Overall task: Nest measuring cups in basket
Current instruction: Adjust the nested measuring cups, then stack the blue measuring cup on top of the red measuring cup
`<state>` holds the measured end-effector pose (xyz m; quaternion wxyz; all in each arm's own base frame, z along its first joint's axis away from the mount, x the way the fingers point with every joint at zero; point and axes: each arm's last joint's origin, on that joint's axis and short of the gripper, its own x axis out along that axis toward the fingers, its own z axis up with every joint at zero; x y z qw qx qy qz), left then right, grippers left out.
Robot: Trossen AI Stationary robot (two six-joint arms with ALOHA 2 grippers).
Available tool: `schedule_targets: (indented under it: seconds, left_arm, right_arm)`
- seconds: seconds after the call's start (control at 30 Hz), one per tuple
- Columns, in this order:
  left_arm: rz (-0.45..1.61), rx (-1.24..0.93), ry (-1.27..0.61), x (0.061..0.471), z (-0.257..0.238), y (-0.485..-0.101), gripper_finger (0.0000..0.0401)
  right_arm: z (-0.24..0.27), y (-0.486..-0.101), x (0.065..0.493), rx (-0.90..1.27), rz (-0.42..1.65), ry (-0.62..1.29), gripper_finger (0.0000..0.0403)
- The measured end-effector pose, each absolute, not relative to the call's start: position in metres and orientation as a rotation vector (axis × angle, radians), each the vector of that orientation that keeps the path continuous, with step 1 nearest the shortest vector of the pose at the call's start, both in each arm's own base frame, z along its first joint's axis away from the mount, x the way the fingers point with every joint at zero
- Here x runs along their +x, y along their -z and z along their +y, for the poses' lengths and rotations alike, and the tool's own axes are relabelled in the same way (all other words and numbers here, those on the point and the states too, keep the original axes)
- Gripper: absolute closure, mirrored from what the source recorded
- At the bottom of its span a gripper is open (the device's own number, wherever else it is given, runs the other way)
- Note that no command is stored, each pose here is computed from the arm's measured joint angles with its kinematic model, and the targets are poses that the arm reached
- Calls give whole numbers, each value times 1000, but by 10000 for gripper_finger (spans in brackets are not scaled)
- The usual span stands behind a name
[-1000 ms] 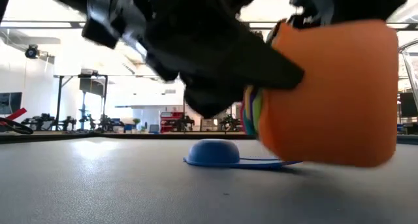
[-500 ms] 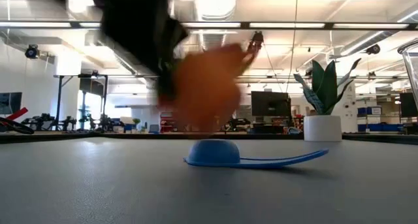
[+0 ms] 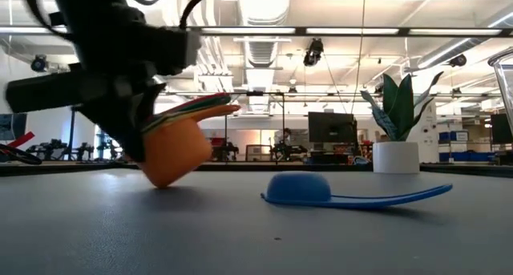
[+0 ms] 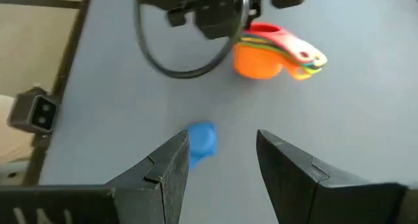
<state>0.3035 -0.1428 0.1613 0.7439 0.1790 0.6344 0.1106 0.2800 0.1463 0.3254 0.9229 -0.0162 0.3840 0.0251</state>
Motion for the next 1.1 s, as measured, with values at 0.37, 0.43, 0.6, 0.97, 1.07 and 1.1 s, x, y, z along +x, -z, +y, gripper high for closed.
schedule_targets:
  seconds: [0.37,0.43,0.6,0.97,1.07,1.1]
  left_arm:
    - [1506,465,-91,305,-147,-183,354]
    - [1504,448,-68,307,-148,-183,354]
    - [1495,430,-82,308,-149,-182,276]
    - [1446,391,-98,315,-153,-195,139]
    - [1416,383,-109,316,-155,-208,141]
    - [1400,387,-113,316,-156,-212,143]
  right_arm:
    - [146,-325,280,-36,787,-48,236]
    - [146,-325,280,-32,788,-47,236]
    - [146,-325,280,-31,788,-45,236]
    - [146,-323,280,-29,795,-42,236]
    - [146,-322,280,-30,798,-41,236]
    - [146,-321,280,-31,799,-40,236]
